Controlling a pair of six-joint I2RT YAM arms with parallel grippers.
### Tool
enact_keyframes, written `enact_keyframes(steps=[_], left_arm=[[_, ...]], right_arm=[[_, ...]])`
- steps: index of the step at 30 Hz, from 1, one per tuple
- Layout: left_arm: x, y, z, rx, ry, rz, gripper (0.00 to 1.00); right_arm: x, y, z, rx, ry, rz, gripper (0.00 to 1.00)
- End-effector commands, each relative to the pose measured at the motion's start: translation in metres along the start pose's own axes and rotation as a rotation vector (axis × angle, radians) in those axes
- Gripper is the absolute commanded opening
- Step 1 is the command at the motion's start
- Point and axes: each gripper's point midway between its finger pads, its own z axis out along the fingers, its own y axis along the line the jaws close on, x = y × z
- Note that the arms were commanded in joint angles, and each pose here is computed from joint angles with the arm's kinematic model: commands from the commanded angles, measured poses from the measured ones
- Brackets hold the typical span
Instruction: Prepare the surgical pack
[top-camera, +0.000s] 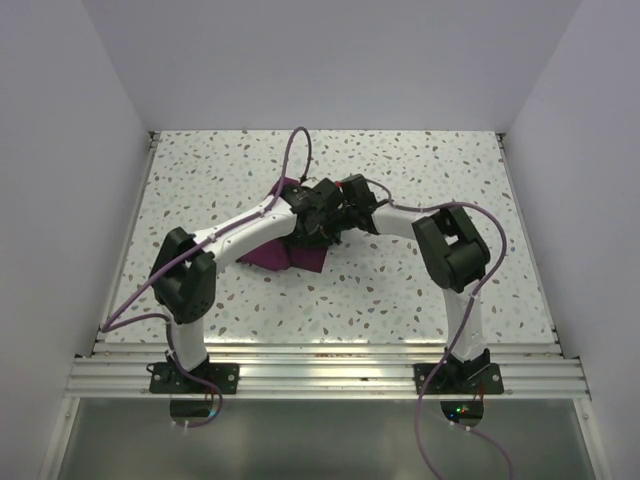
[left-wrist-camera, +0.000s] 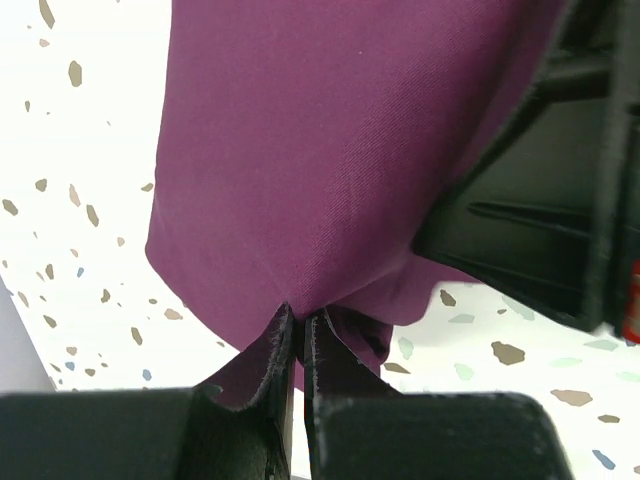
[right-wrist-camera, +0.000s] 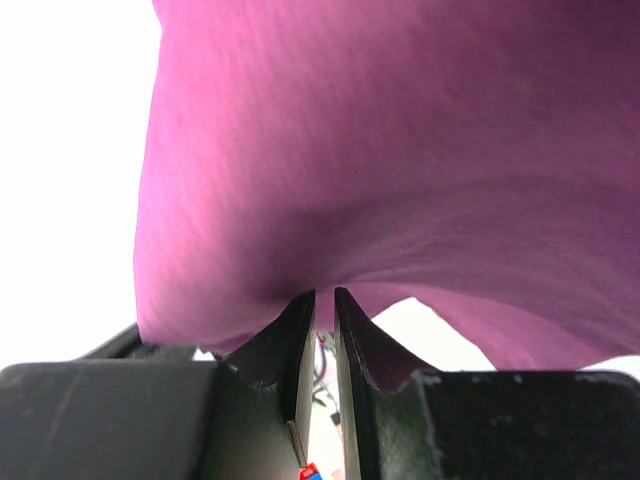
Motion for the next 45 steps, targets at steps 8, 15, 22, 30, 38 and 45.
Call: enact_keyframes(steps=[8, 15, 22, 30, 38, 45], left_arm=[[-0.019, 0.0, -0.025, 0.113, -0.097, -0.013, 0.0], [-0.015, -0.013, -0.021, 0.178, -0.106, 0.005, 0.0], [-0.014, -0.008, -0.02, 0.19, -0.09, -0.069, 0.02], [-0.03, 0.025, -0.037, 0.195, -0.143, -0.208, 0.46], [-0.063, 0.009, -0.015, 0.188, -0.101, -0.142, 0.73], [-0.082, -0.008, 0.022, 0.105, -0.069, -0.086, 0.75]], right_arm=[[-0.043, 0.084, 0.028, -0.335, -0.156, -0.047, 0.13], [-0.073, 0.098, 0.059, -0.427, -0.294, 0.025, 0.13], [-0.071, 0.055, 0.036, -0.274, -0.263, -0.048, 0.15], [-0.051, 0.03, -0.03, -0.055, -0.221, -0.19, 0.2], [-0.059, 0.029, -0.05, 0.021, -0.228, -0.241, 0.22], [-0.075, 0.029, -0.04, -0.014, -0.228, -0.21, 0.22]])
